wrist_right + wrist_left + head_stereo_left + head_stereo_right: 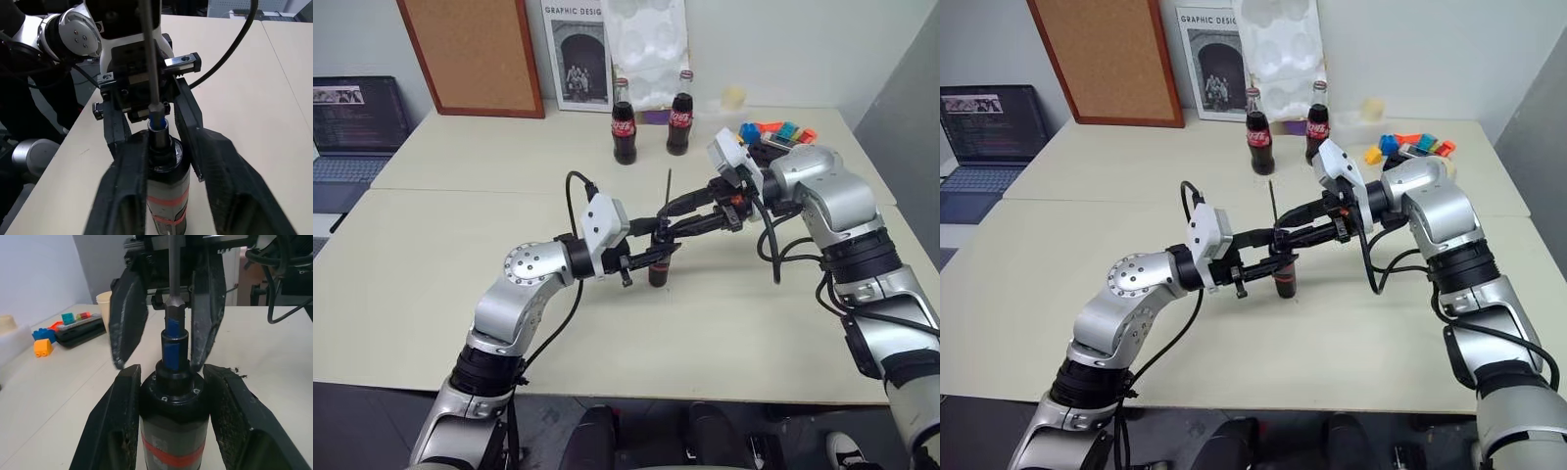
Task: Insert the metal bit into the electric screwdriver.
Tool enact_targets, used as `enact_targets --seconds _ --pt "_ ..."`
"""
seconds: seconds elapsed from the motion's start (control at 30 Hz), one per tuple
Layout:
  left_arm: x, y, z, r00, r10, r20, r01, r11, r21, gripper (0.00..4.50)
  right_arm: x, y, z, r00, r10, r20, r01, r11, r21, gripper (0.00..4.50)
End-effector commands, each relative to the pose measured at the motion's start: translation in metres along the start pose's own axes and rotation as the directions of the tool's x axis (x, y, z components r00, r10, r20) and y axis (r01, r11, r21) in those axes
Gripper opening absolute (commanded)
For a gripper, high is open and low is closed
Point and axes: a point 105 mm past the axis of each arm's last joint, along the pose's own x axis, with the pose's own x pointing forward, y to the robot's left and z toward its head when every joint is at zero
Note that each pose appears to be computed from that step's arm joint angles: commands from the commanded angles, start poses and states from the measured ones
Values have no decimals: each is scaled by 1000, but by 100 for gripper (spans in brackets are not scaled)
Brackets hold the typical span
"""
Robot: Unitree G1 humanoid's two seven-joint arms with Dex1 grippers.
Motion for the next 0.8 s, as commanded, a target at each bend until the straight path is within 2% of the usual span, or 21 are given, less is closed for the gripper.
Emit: enact_targets --seconds 0.03,0.17,0.3,0.33,0.4,0.47,0.53,0.67,0.8 --pt "7 -7 -10 999 -51 -15 51 998 -33 169 -20 0 18 998 -59 19 59 998 -35 269" --pt "10 0 -13 999 -47 -20 46 998 -46 169 -48 10 26 981 -184 56 184 983 3 360" --pt "9 8 -17 999 -30 -31 28 998 -64 169 -53 23 33 958 -267 104 265 964 29 440" --pt "9 9 -17 999 -27 -34 25 998 -66 169 -53 25 34 948 -297 113 295 955 32 448" --pt "9 17 -18 999 -7 -39 3 996 -88 169 -52 29 37 903 -401 156 397 916 55 448" --pt "10 23 -18 999 -1 -46 -4 994 -105 169 -51 33 38 827 -524 206 515 852 96 448" --pt "10 24 -19 999 -8 -53 1 992 -124 169 -47 39 35 778 -587 224 569 810 144 448" --pt "9 26 -19 998 -17 -61 8 989 -145 169 -38 51 32 720 -651 241 622 759 191 448" --pt "7 34 -17 997 -15 -80 6 993 -120 169 -36 64 16 615 -757 220 709 653 267 448"
